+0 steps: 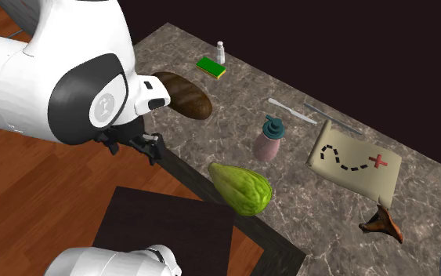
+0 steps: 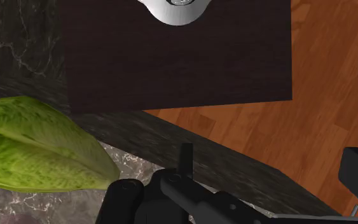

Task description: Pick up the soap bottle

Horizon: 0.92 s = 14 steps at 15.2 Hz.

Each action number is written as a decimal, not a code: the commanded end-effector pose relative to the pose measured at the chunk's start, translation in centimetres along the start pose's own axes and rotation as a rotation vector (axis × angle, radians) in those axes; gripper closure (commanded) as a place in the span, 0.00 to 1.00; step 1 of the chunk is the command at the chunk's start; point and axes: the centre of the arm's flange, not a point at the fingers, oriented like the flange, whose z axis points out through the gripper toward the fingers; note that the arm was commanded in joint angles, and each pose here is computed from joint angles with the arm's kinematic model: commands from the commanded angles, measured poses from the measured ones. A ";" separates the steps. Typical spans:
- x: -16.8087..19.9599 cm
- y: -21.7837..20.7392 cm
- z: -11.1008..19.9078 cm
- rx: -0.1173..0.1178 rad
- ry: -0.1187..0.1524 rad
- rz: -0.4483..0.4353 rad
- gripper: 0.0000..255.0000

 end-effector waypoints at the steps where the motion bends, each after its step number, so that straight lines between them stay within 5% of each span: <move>1: 0.0 0.0 0.0 0.000 0.000 0.000 0.00; 14: 8.5 11.4 3.3 -0.057 0.180 0.195 0.00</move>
